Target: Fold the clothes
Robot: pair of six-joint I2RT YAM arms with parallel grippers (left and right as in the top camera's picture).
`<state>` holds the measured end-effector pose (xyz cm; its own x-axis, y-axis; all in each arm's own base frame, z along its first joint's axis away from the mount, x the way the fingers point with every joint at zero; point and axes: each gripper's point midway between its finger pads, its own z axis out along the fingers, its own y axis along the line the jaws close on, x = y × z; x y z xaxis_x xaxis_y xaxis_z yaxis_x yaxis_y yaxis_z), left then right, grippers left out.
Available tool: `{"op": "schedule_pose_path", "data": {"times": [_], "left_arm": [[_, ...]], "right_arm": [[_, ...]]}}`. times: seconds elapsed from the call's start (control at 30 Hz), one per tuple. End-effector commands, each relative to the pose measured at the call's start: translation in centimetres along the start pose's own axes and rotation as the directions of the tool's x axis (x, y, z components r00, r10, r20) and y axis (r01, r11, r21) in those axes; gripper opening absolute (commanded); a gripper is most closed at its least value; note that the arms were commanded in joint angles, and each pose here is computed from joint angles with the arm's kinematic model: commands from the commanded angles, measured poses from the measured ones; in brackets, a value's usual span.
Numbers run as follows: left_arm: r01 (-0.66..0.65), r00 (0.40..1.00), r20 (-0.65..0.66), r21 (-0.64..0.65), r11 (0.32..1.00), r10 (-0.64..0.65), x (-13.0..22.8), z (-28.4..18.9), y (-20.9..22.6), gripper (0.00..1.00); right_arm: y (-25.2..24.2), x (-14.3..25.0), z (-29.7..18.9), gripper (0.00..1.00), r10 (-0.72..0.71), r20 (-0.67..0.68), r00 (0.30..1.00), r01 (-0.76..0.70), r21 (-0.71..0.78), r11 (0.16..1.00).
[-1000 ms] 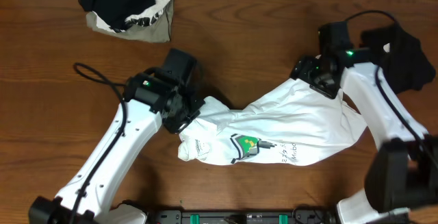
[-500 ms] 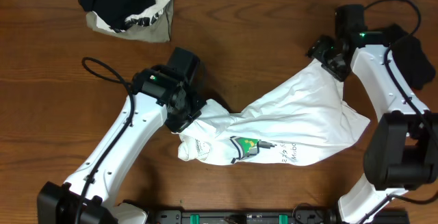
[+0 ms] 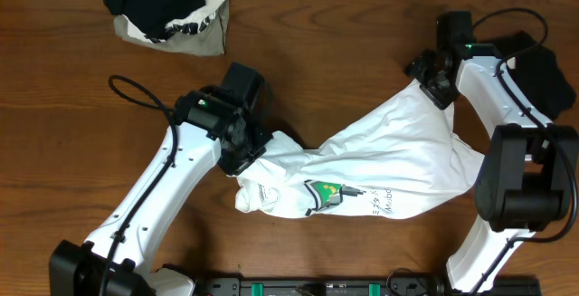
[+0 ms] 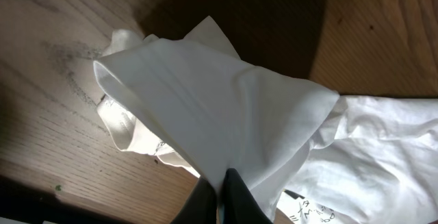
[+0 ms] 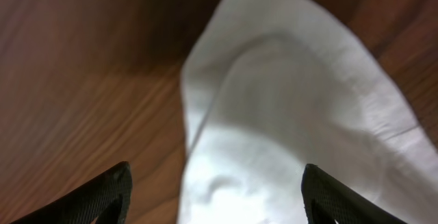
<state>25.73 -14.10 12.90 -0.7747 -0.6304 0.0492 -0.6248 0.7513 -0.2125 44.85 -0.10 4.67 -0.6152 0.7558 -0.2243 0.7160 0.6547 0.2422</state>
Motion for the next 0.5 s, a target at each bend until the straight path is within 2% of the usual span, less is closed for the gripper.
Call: {"op": "schedule_pose_path", "data": {"times": [0.0, 0.47], "left_arm": [[-0.005, 1.0, 0.017, -0.02, 1.0, 0.005, -0.4, 0.1, 0.3, 0.06], [-0.005, 1.0, 0.018, -0.02, 1.0, 0.005, -0.4, 0.1, 0.3, 0.06]], "right_arm": [[-1.2, -1.7, 0.7, 0.78, 0.05, 0.041, 0.998, -0.052, 0.045, 0.998], [-0.6, -3.3, 2.5, 0.77, 0.081, 0.09, 0.993, -0.082, 0.007, 0.997]]}}
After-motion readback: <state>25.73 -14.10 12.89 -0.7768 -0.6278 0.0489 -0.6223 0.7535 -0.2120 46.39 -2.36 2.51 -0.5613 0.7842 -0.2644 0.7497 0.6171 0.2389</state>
